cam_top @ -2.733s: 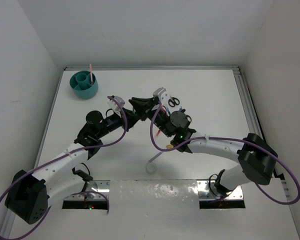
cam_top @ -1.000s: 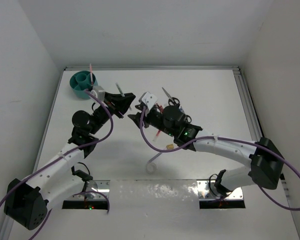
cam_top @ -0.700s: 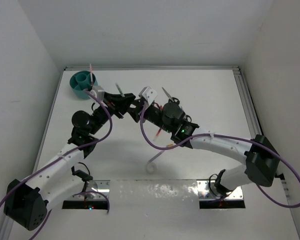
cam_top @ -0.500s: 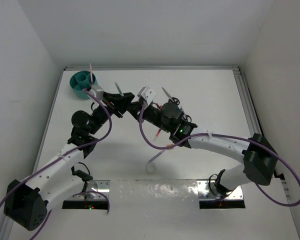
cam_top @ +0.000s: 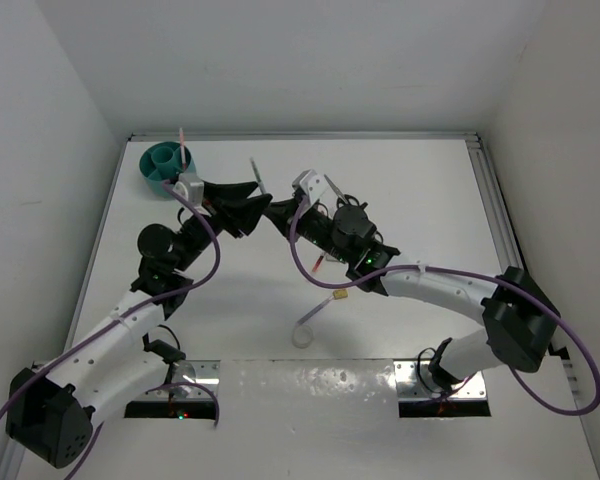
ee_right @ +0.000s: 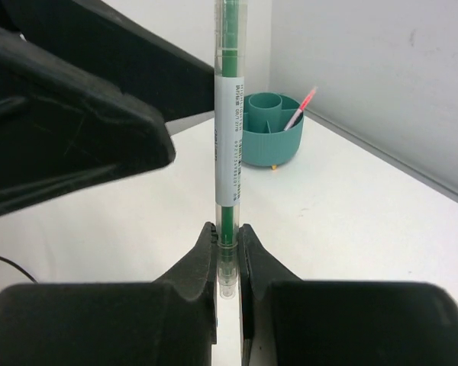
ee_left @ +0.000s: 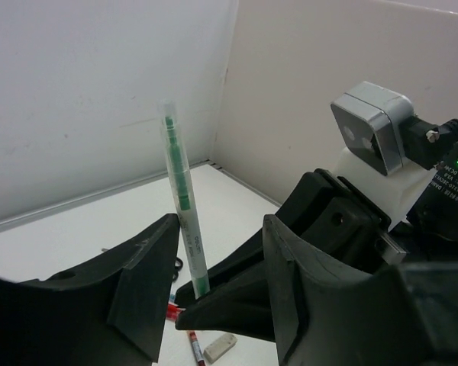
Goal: Sort the stationery into containers
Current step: Place the pen in the storage box.
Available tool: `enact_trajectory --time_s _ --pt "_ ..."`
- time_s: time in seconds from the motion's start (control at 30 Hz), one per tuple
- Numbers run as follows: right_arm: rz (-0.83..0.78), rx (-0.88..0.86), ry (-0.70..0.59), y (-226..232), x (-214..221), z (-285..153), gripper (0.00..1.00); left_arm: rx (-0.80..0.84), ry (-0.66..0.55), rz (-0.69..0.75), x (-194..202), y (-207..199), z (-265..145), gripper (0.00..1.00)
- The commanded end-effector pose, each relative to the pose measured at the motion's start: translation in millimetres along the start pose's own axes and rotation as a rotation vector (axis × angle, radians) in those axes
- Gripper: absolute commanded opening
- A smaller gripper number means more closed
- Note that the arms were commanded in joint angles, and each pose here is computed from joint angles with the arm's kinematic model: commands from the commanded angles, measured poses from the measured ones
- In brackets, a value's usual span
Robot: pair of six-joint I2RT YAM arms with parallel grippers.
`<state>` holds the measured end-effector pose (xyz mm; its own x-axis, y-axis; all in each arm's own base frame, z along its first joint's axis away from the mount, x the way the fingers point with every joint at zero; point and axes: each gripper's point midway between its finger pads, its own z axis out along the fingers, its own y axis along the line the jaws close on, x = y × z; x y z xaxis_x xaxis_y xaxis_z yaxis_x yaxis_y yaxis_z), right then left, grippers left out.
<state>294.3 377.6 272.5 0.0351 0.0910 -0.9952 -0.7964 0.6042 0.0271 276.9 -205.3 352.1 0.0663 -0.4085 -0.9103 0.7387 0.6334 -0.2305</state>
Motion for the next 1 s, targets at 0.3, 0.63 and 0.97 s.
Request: enact_trajectory --time_s 0.3,0.63,0.97 --pt "-0.005 -0.031 -0.086 13.6 -31.6 -8.9 0.00 -0.018 -0.089 0.033 -30.0 2.8 9.4 0.34" --pt "-0.018 -0.044 -0.053 19.1 -19.7 -11.5 0.00 -0.016 -0.125 0.070 -39.5 2.6 11.8 0.24" --pt "-0.023 -0.044 -0.054 19.0 -22.5 -10.8 0.00 -0.011 -0.113 0.074 -36.3 2.4 11.7 0.00"
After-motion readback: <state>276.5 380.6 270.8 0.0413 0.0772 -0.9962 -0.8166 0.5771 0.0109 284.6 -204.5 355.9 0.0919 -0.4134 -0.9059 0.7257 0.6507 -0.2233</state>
